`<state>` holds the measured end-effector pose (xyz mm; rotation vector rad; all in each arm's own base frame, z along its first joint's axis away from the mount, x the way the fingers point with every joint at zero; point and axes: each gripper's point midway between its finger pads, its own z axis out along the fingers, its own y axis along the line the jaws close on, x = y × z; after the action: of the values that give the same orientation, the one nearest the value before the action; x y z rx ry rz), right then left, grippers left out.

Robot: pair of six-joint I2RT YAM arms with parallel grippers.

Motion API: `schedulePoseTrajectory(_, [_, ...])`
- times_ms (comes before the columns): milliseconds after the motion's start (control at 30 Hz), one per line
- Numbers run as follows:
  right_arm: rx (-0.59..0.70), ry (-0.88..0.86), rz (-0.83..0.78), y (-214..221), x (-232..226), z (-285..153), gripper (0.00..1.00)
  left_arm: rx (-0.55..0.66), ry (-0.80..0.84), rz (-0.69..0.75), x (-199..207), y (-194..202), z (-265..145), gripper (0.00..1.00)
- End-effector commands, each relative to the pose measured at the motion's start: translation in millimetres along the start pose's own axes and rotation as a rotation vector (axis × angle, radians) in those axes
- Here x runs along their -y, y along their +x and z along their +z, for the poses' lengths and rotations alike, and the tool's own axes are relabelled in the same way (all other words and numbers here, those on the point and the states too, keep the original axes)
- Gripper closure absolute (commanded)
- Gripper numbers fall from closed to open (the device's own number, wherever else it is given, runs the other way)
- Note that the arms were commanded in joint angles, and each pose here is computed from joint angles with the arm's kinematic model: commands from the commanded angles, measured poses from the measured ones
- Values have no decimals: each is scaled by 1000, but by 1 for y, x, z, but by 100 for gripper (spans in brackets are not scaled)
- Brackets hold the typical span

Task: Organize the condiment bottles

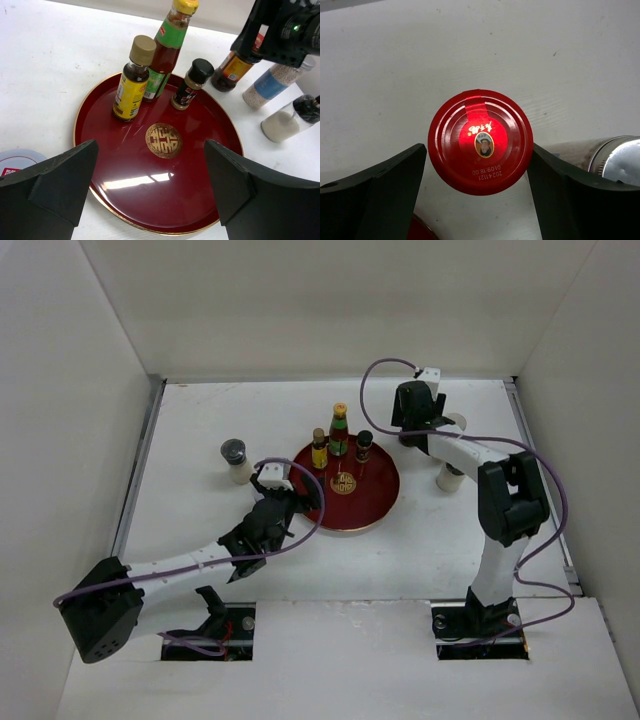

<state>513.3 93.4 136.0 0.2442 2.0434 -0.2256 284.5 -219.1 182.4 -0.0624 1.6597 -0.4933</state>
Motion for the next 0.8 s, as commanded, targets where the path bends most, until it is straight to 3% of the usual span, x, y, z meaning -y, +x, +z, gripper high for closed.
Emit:
schedulePoseTrajectory(0, [55, -44, 70, -31, -12, 1, 23, 75, 37, -69, 8, -22, -2, 13])
schedulePoseTrajectory(100, [83, -56, 93, -42, -12, -3, 44, 77, 32, -69, 7, -22, -1, 13])
schedulePoseTrajectory(167, [143, -63, 123, -62, -8, -18, 51, 78, 30, -69, 6, -22, -1, 13])
schedulePoseTrajectory(267, [245, -67, 162, -97, 3, -52, 51, 80, 27, -70, 4, -23, -2, 13])
schedulePoseTrajectory(400, [310, -110, 175, -111, 8, -104, 51, 87, 24, -73, 2, -26, -3, 13])
schedulePoseTrajectory(767, [253, -308, 156, -44, -32, -178, 51, 37, -94, -21, -13, -38, -3, 13])
